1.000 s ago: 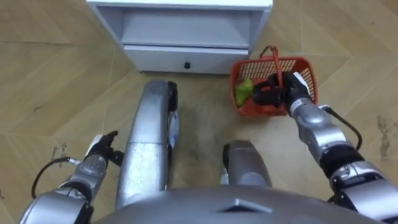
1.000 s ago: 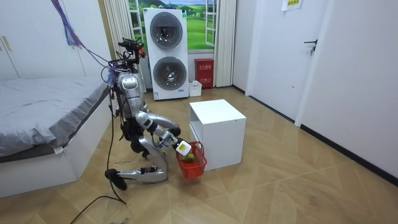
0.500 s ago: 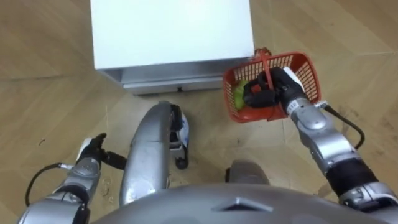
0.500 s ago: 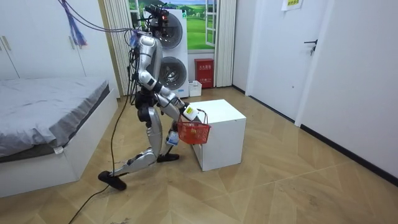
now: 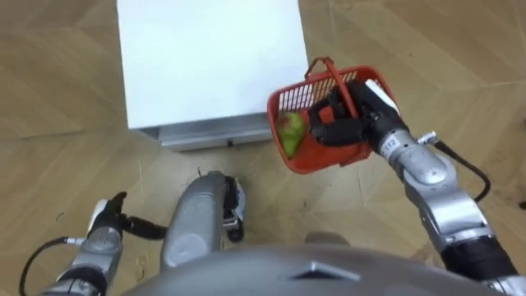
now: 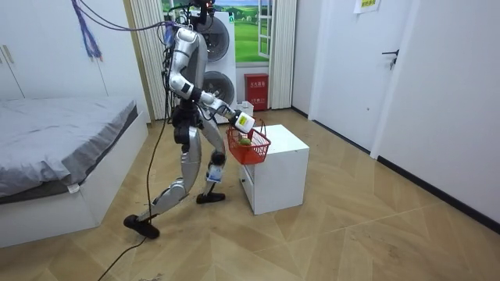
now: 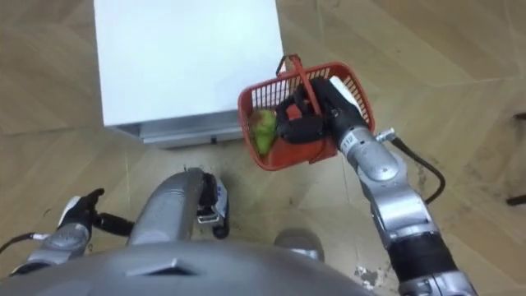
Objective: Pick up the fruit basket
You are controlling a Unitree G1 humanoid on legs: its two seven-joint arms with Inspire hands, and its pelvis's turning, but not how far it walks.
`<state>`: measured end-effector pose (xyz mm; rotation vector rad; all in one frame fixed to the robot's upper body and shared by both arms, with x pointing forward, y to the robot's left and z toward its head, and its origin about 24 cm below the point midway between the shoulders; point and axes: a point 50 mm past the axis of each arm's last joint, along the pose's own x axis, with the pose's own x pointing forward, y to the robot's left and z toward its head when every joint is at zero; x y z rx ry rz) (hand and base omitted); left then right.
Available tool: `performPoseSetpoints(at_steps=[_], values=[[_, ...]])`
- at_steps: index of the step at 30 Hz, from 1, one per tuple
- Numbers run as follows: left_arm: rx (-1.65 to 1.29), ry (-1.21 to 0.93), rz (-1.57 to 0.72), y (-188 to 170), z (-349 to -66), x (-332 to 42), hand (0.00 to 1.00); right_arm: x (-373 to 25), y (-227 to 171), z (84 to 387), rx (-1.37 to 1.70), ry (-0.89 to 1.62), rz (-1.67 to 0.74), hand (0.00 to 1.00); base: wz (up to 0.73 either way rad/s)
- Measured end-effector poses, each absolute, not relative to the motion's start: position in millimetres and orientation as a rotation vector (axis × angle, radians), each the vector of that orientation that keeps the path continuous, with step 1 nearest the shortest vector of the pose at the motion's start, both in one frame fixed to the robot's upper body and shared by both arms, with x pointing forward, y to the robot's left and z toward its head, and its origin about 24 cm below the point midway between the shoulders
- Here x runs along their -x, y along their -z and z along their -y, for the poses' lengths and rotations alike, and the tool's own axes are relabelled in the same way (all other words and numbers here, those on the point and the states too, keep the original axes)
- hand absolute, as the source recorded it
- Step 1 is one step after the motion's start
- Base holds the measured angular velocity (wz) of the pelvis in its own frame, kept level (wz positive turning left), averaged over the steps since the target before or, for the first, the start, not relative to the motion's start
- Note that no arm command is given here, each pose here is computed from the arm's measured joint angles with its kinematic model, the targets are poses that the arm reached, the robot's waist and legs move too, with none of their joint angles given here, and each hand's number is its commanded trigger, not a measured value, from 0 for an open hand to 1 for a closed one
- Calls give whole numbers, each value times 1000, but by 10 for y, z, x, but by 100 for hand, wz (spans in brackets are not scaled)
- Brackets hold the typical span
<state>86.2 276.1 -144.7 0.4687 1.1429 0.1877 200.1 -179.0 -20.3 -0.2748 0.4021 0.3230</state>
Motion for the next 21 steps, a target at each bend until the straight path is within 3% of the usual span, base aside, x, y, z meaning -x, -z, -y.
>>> performPoseSetpoints(at_steps=[5,14,21], values=[[-460,-208,-1194,1473,-2794,-710,0,-2075,-47,1800,248,-322,-282,100,-12],[-460,-249,-1239,1455,-2858,-669,0,-2149,-193,1921,263,-273,-192,100,35],[-455,-308,-1214,1422,-2930,-723,0,-2316,-388,1728,259,-295,-52,100,-7]])
